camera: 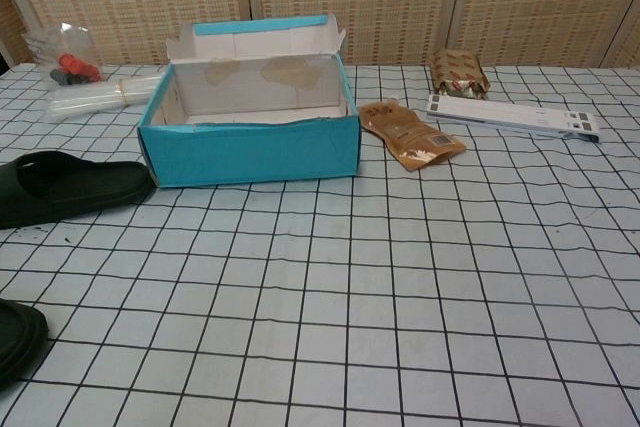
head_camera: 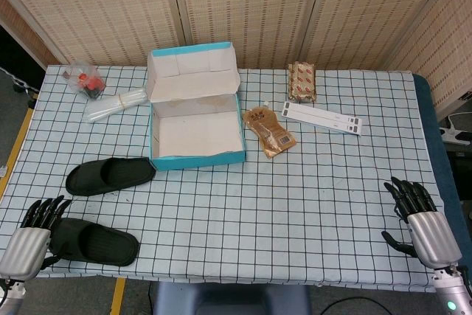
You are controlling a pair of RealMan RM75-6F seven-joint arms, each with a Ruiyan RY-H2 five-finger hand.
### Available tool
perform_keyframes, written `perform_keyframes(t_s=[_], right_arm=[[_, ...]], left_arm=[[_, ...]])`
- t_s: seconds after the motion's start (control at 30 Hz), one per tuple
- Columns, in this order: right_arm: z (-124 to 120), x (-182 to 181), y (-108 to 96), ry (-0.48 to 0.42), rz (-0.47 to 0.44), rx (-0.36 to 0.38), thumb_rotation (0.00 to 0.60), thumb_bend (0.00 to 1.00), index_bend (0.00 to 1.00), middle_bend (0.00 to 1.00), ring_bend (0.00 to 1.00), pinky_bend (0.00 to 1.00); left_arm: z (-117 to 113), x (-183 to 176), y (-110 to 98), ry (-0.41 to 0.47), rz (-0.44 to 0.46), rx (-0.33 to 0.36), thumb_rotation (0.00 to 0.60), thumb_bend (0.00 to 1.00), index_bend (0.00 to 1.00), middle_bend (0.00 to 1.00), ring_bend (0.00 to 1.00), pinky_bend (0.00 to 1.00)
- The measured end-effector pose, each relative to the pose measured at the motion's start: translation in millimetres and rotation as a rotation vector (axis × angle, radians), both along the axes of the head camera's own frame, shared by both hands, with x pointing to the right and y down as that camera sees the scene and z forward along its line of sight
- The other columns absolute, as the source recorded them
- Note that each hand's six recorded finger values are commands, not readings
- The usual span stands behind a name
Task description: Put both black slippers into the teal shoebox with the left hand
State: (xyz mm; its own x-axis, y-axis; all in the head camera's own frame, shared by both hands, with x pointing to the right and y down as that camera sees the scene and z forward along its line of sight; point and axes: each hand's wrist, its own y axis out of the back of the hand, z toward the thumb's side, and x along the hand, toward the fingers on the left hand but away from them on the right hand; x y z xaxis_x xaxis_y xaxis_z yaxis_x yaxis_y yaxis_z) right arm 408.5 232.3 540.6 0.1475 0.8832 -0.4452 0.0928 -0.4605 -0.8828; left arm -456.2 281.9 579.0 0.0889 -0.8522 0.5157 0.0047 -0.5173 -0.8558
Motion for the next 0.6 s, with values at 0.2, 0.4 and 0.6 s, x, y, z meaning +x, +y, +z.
perform_keyframes(t_s=[0.2, 0.4, 0.6], right_arm=[[-5, 0, 0, -0.011, -0.002, 0.013, 0.6, 0.12, 0.0, 0.0, 0.0, 0.0], [-6, 0, 1, -0.015, -0.005, 0.012, 0.6, 0.12, 0.0, 0.0, 0.0, 0.0], [-4, -2, 2, -0.031, -0.013, -0.005, 0.6, 0.12, 0.0, 0.0, 0.0, 0.0]], left_arm=[[-1, 5, 7, 0.014, 0.016, -0.014, 0.6, 0.34, 0.0, 0.0, 0.0, 0.02], [1, 13, 15, 0.037, 0.04, -0.049, 0.6, 0.34, 0.0, 0.0, 0.0, 0.02], [18, 16, 25, 0.021, 0.065, -0.172, 0.6, 0.33, 0.0, 0.0, 0.0, 0.01]])
